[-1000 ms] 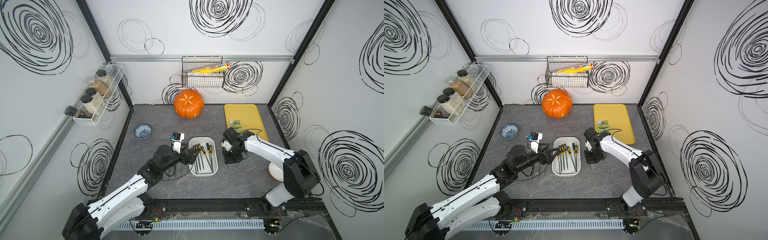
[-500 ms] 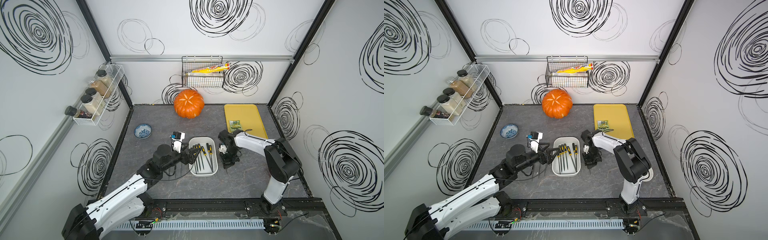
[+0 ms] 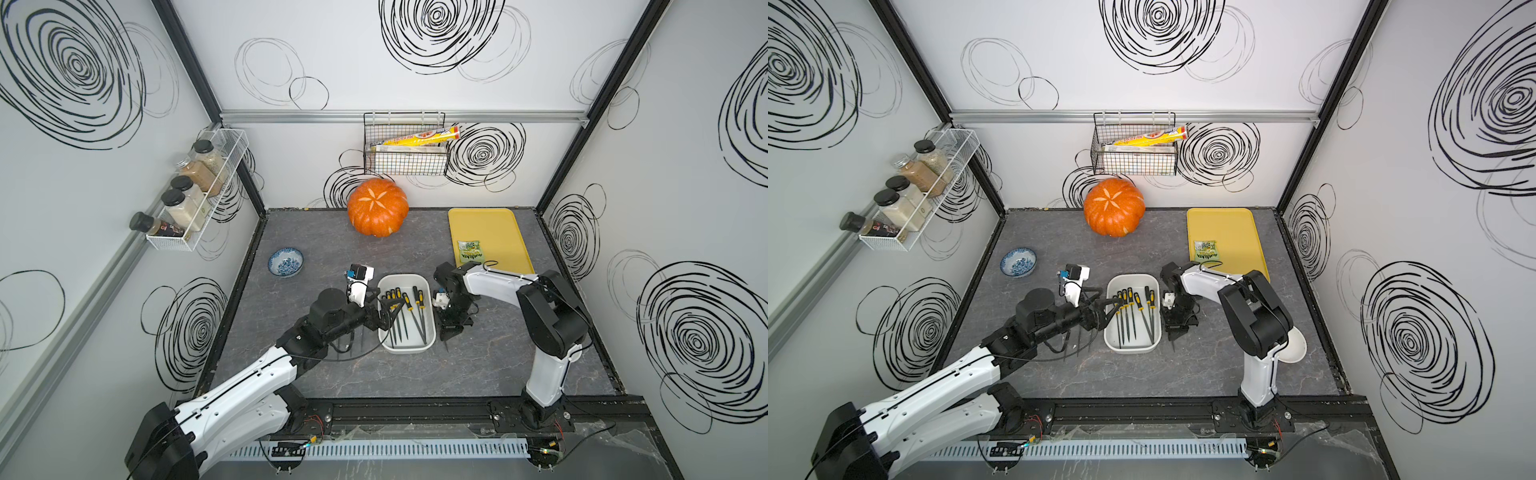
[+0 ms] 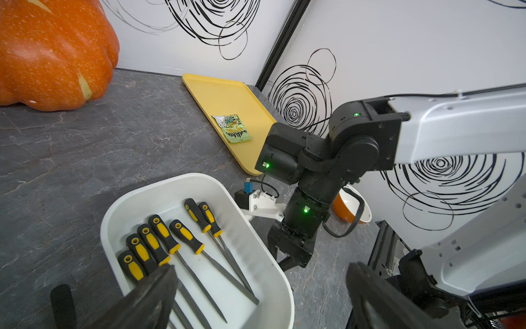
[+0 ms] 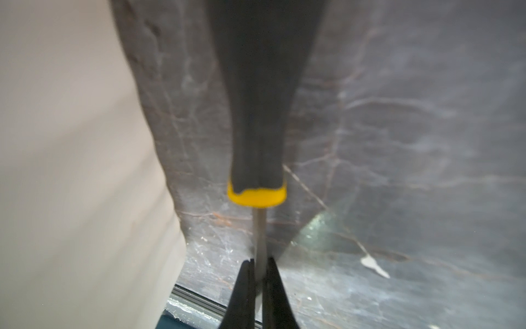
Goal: Take the file tool out of the storage box
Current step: Place the file tool at the center of the board.
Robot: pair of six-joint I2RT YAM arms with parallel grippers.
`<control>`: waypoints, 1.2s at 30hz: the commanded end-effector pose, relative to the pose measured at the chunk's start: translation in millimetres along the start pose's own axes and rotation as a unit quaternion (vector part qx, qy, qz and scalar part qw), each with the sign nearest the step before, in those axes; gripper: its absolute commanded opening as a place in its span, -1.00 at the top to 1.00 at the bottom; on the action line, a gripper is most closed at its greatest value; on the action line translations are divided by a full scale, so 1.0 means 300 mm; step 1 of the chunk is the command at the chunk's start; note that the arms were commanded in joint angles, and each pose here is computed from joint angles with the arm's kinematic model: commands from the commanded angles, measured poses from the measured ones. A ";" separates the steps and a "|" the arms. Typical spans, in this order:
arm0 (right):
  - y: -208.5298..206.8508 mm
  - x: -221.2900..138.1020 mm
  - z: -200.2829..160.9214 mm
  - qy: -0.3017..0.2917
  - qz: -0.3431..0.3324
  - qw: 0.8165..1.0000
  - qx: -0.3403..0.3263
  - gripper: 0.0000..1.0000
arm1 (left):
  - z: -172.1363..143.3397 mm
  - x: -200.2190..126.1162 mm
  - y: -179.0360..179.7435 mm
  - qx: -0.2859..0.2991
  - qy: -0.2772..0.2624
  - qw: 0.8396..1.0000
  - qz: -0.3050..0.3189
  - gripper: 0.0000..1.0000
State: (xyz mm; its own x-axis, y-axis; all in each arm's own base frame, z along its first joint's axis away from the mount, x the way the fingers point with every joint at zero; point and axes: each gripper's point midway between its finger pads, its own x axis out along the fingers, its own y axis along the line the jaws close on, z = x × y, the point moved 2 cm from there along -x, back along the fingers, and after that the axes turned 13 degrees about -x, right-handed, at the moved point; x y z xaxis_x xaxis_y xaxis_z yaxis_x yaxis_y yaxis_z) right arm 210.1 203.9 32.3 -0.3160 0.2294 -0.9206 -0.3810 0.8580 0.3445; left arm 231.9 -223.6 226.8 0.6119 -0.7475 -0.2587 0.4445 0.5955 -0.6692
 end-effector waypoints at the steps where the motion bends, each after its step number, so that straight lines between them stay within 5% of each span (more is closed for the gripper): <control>1: -0.013 0.039 -0.001 0.008 0.007 1.000 0.000 1.00 | 0.050 -0.004 -0.058 0.011 -0.017 0.999 -0.025 -0.98; 28: -0.071 0.084 -0.015 0.007 -0.023 1.000 0.000 0.71 | 0.039 0.006 -0.055 0.008 -0.010 1.000 -0.023 -0.98; 36: -0.060 -0.033 0.020 -0.055 -0.054 0.997 -0.013 0.58 | 0.028 0.009 -0.038 -0.002 -0.002 1.000 -0.011 -0.98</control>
State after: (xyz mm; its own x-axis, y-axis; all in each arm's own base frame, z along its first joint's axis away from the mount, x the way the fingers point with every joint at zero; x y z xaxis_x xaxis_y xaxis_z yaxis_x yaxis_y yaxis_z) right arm 211.0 203.2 32.7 -0.2832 0.2642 -0.9220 -0.3936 0.8446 0.3629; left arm 232.1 -225.7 223.4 0.6037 -0.7470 -0.2784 0.4357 0.6016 -0.6695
